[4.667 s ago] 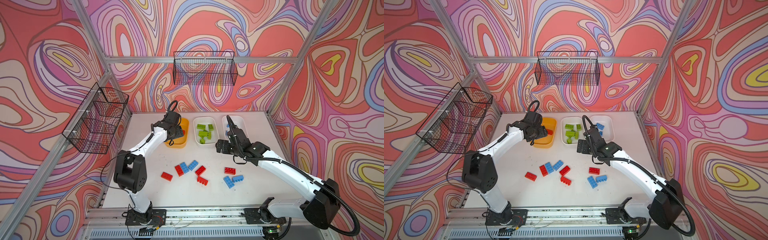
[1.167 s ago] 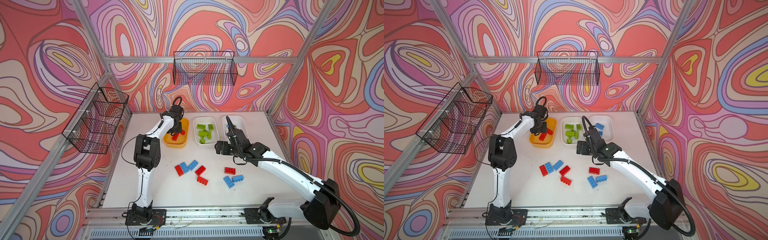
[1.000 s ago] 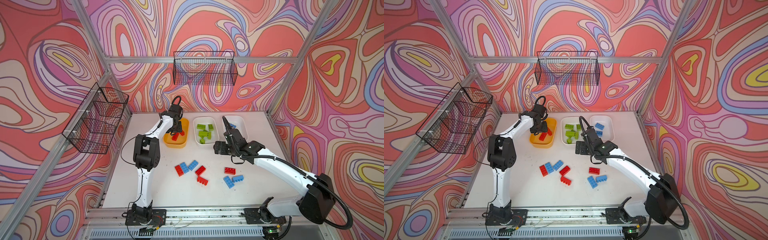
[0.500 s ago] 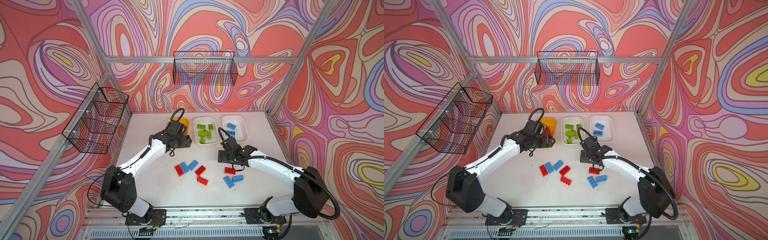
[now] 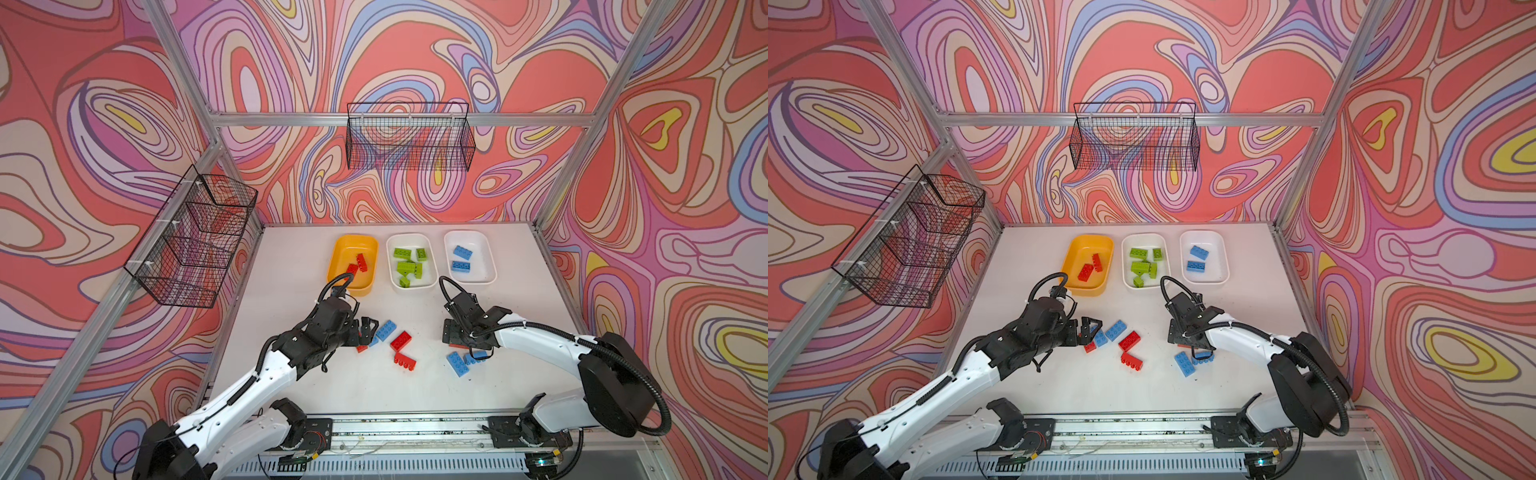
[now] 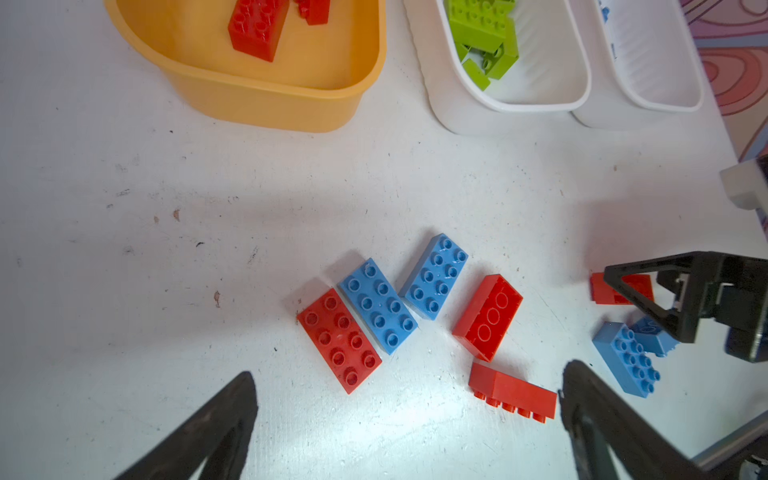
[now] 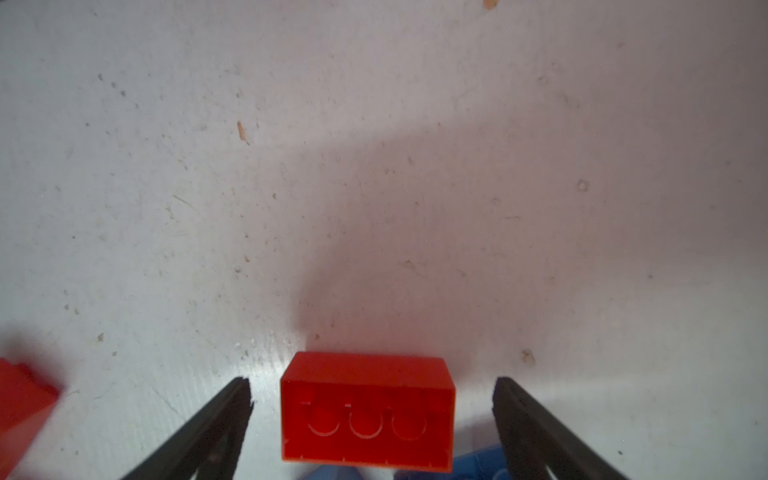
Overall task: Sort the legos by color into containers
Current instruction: 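Grasp a red brick with the right gripper while the left gripper returns to the pile, then carry the red brick with the right gripper and drop it into the yellow tub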
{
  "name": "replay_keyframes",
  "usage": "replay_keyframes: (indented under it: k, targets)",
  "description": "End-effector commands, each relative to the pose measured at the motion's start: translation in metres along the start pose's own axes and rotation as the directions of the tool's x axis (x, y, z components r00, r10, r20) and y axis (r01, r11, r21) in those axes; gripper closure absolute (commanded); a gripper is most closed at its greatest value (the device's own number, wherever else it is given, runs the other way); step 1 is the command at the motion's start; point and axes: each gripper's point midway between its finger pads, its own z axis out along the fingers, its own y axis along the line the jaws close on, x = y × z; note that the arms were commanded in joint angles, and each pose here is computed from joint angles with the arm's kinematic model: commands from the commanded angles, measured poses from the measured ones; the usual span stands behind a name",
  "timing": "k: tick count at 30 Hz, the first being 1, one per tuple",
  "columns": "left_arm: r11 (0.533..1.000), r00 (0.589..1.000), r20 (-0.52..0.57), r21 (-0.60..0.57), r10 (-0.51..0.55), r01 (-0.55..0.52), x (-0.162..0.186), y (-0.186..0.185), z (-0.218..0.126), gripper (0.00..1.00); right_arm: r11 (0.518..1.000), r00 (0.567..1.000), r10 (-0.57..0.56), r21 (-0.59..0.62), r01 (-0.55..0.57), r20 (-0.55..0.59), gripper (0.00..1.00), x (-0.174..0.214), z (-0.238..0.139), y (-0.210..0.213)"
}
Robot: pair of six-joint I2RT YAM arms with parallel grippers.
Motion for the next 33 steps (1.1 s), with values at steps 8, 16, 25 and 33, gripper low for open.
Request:
replay_keyframes:
  k: [8, 16, 25, 33]
  targets:
    - [0.999, 1.000, -0.005, -0.017, -0.030, 0.030, 0.015, 0.013, -0.012, 0.00, 0.999, 0.999, 0.027, -0.030, -0.027, -0.024, 0.17, 0.011, 0.009, 0.003]
    - [0.999, 0.999, -0.016, -0.013, -0.031, 0.031, 0.017, 0.012, -0.009, 0.00, 1.000, 0.999, 0.004, -0.027, -0.006, -0.047, 0.49, 0.014, 0.019, 0.007]
    - [0.999, 0.999, -0.035, -0.050, -0.017, 0.015, 0.017, 0.015, 0.002, 0.00, 0.994, 1.000, -0.017, -0.107, 0.015, -0.021, 0.59, -0.006, 0.006, 0.033]
    - [0.996, 0.999, -0.041, -0.082, -0.022, 0.018, 0.016, 0.018, 0.013, 0.00, 0.950, 0.995, -0.026, -0.306, 0.056, 0.100, 0.61, -0.063, -0.036, 0.096]
